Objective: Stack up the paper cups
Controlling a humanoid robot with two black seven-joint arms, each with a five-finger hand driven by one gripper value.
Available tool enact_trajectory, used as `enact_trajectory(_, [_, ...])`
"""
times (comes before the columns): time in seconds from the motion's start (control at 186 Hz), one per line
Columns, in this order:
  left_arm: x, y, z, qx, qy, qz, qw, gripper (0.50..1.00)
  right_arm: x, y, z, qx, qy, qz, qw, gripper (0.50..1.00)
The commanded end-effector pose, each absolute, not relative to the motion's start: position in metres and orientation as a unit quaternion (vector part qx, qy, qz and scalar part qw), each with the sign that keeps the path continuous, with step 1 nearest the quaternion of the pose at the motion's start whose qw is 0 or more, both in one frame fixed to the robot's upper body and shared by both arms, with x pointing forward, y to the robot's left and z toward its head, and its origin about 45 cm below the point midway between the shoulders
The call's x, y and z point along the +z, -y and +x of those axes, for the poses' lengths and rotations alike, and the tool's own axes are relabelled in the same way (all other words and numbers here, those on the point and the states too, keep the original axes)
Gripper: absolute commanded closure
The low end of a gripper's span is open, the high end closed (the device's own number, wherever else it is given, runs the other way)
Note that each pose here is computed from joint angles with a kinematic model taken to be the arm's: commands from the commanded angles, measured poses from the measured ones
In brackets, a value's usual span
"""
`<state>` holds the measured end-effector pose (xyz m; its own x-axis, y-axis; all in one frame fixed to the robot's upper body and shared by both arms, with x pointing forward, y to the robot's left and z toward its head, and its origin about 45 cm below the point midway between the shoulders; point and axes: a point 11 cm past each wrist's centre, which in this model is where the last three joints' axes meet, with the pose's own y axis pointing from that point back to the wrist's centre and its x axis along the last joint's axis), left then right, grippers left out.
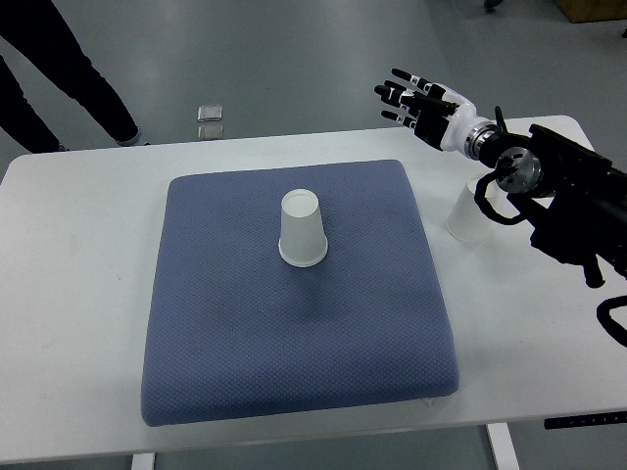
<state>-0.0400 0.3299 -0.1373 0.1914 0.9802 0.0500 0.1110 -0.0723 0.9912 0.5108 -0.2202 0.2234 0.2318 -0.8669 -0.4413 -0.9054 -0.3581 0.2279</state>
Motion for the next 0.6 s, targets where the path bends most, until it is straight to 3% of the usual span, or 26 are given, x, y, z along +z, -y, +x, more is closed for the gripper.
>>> enact_trajectory(0.0, [-0.1373, -0.3298, -0.0397, 0.436, -0.463, 0.588, 0.5, 0.5, 0.2195, 0.2125, 0.5093, 0.259, -0.561, -0.785, 0.037, 0.587])
enact_trajectory(0.592, [-0.1371, -0.3337, -0.0369, 0.442, -0.456, 0.59, 0.499, 0.5, 0.2258, 0.2215, 0.5123, 0.209, -0.563, -0.8, -0.007, 0.587])
